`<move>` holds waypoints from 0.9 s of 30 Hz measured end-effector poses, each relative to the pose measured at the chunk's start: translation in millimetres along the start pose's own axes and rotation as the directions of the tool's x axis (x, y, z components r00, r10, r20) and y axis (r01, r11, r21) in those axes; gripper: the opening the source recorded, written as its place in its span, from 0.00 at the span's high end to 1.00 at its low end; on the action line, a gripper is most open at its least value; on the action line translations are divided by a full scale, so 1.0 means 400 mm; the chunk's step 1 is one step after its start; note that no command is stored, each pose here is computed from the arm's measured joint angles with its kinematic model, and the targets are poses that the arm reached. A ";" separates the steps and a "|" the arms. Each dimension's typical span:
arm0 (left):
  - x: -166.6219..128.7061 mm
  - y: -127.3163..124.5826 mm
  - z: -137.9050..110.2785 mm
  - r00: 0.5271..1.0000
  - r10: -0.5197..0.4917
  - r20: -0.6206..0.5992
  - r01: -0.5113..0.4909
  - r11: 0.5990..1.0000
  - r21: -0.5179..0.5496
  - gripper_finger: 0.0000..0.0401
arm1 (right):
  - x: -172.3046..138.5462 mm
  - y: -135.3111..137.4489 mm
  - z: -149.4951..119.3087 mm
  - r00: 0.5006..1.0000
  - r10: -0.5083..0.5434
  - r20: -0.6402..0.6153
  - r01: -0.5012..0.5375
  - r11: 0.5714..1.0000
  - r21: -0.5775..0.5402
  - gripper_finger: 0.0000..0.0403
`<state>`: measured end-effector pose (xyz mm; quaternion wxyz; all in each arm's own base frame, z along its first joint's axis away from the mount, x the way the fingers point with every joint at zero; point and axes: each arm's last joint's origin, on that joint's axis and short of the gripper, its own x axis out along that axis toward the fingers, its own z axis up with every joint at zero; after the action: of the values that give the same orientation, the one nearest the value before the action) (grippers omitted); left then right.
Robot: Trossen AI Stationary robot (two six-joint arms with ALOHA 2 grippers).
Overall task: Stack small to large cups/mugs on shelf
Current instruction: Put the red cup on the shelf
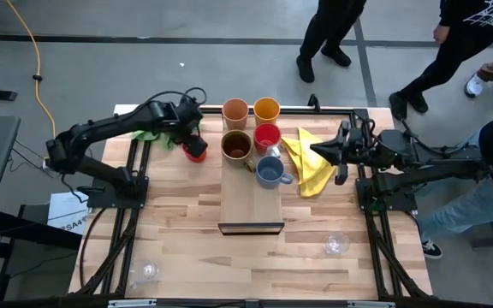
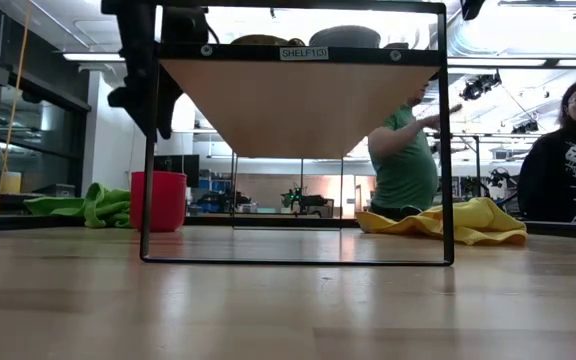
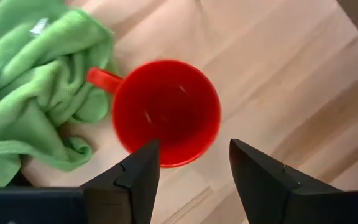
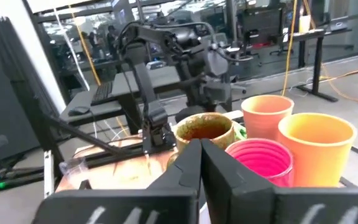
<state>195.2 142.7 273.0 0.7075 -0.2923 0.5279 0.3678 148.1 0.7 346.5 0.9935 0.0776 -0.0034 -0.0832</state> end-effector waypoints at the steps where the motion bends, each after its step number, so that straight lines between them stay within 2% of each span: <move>1: 0.006 -0.002 0.002 1.000 -0.009 -0.013 0.009 1.000 0.019 0.56 | 0.000 0.000 0.000 1.000 0.001 -0.001 -0.001 1.000 0.000 0.99; 5: 0.033 -0.007 0.004 0.998 -0.013 -0.054 0.019 0.994 0.106 0.56 | 0.000 0.000 -0.001 1.000 0.002 -0.006 -0.002 1.000 -0.001 1.00; 8: 0.057 -0.004 -0.009 0.997 -0.004 -0.078 0.022 0.974 0.226 0.56 | 0.000 0.000 -0.002 1.000 0.002 -0.009 -0.002 1.000 -0.001 1.00; 11: 0.078 0.000 -0.037 0.995 0.003 -0.096 0.031 0.936 0.351 0.56 | 0.000 -0.001 -0.005 1.000 0.000 -0.021 0.000 1.000 -0.004 1.00; 17: 0.108 -0.023 -0.067 0.999 -0.029 0.019 0.014 0.845 0.535 0.56 | 0.000 -0.001 -0.006 1.000 -0.001 -0.026 0.001 1.000 -0.002 1.00; 19: 0.119 -0.029 -0.074 0.999 0.003 0.038 -0.025 0.810 0.587 0.56 | 0.000 -0.001 -0.006 1.000 -0.001 -0.026 0.001 1.000 -0.001 1.00; 22: 0.133 -0.031 -0.080 0.998 0.030 0.056 -0.059 0.778 0.625 0.56 | 0.000 -0.001 -0.006 1.000 -0.001 -0.027 0.002 1.000 0.015 1.00; 27: 0.158 -0.019 -0.098 0.995 0.092 0.049 -0.102 0.769 0.631 0.56 | 0.000 -0.001 -0.007 1.000 -0.002 -0.030 0.002 1.000 0.016 1.00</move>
<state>191.6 120.6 201.9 0.7487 -0.0073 0.6298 0.2069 148.0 0.7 343.6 0.9927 0.0867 0.0108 -0.0830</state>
